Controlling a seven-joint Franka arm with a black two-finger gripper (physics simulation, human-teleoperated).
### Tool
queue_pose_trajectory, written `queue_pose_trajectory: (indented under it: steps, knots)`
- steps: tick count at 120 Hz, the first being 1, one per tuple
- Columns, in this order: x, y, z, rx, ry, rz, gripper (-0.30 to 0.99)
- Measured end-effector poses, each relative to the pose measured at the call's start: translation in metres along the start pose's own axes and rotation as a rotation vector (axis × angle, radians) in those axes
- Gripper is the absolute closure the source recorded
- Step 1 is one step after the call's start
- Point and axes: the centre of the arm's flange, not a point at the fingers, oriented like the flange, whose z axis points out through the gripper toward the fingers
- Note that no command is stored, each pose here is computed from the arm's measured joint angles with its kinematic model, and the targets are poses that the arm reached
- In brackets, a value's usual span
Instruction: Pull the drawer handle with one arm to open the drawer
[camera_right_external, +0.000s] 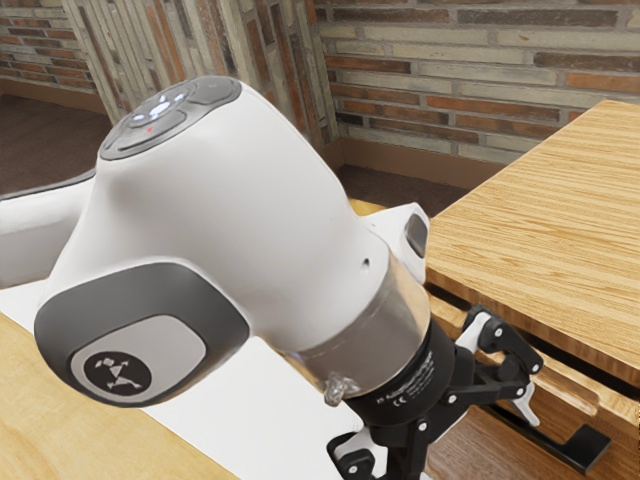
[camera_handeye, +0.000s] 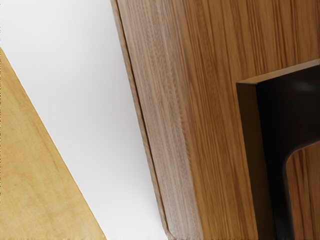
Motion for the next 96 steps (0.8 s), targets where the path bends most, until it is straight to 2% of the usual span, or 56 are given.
queue_pose_trajectory:
  steps: [12,39,96]
  knots:
    - [-0.007,-0.008,-0.003,0.003,-0.013,0.006,0.01]
    - [0.012,-0.031,-0.012,0.009,-0.039,-0.042,0.01]
    - [0.013,-0.072,-0.033,0.008,-0.084,-0.095,0.02]
